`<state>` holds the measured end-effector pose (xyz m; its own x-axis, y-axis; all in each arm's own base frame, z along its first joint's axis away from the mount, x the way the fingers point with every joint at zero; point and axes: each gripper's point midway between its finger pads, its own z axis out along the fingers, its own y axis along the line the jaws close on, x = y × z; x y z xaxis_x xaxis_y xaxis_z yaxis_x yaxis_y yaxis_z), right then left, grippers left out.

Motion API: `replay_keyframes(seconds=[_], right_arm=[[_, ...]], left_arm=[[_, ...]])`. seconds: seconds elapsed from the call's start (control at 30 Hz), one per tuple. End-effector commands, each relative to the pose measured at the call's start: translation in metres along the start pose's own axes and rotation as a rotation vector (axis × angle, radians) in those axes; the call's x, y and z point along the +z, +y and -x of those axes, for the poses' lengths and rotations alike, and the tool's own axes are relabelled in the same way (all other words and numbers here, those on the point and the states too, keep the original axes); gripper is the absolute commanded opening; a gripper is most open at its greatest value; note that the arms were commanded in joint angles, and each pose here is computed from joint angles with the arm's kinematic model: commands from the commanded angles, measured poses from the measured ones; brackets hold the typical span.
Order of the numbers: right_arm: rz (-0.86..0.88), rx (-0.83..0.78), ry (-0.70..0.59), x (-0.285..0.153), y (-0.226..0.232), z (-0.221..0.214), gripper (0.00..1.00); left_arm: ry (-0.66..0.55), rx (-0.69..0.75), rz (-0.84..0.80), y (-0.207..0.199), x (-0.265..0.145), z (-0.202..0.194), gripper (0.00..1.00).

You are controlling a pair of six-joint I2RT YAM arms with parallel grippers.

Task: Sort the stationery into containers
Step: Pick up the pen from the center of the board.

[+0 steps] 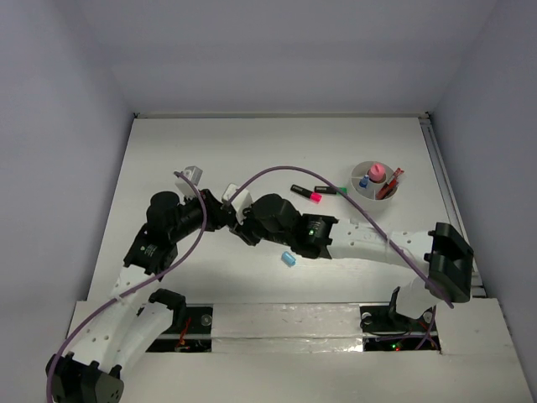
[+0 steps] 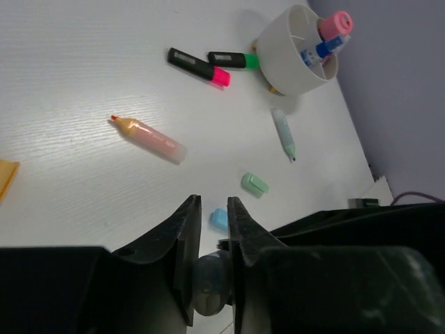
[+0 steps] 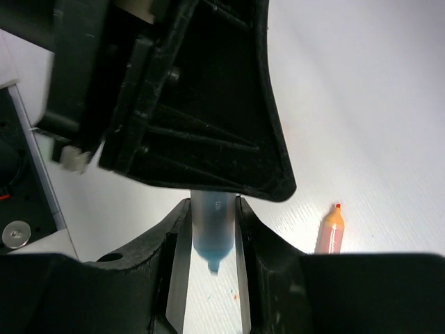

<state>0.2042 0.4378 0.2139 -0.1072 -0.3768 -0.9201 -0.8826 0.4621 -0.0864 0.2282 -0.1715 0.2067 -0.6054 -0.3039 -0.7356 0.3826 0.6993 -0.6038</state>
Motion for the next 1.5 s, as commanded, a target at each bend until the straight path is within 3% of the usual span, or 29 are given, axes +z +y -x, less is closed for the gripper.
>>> replay_keyframes(seconds=[0.0,0.07,0.2,0.27,0.3,0.33,0.4,0.43,0.57,0.8,0.93,1.1,1.23,1.47], right_arm=[[-0.074,-0.003,-0.149,0.000,-0.011,0.039,0.04],[-0.090,-0.003,-0.160,-0.002,-0.014,0.040,0.04],[-0.146,0.000,-0.185,-0.007,-0.024,0.042,0.04],[-0.174,0.011,-0.188,-0.008,-0.029,0.041,0.13],[-0.201,0.021,-0.190,-0.010,-0.034,0.041,0.18],[-0.212,0.045,-0.195,-0.011,-0.035,0.041,0.36],[-0.227,0.078,-0.210,-0.014,-0.037,0.038,0.56],[-0.222,0.121,-0.244,-0.023,-0.037,0.044,0.70],[-0.133,0.251,-0.383,-0.051,-0.025,0.054,0.89],[0.123,0.465,-0.696,-0.120,-0.002,0.079,0.98],[0.308,0.529,-0.759,-0.141,0.023,0.088,0.99],[0.447,0.639,-0.854,-0.155,0.035,0.104,1.00],[0.534,0.695,-0.843,-0.149,0.046,0.110,1.00],[0.512,0.719,-0.817,-0.132,0.045,0.113,0.97]], left_arm=[[-0.020,0.023,-0.058,-0.011,-0.002,0.004,0.09],[-0.022,0.024,-0.058,-0.011,-0.002,0.004,0.00],[-0.019,0.027,-0.070,-0.014,-0.003,0.004,0.00],[-0.027,0.024,-0.077,-0.016,-0.004,0.006,0.00],[-0.031,0.020,-0.082,-0.016,-0.004,0.005,0.00],[-0.058,0.023,-0.099,-0.020,-0.006,0.010,0.00],[-0.079,0.000,-0.100,-0.021,-0.008,0.011,0.00],[-0.116,0.005,-0.117,-0.026,-0.012,0.019,0.00],[-0.218,-0.003,-0.146,-0.040,-0.023,0.041,0.00],[-0.470,-0.054,-0.250,-0.071,-0.061,0.084,0.00],[-0.592,-0.094,-0.361,-0.091,-0.090,0.097,0.00],[-0.661,-0.118,-0.500,-0.107,-0.113,0.094,0.00],[-0.679,-0.112,-0.585,-0.119,-0.129,0.089,0.00],[-0.669,-0.120,-0.648,-0.127,-0.138,0.082,0.00]])
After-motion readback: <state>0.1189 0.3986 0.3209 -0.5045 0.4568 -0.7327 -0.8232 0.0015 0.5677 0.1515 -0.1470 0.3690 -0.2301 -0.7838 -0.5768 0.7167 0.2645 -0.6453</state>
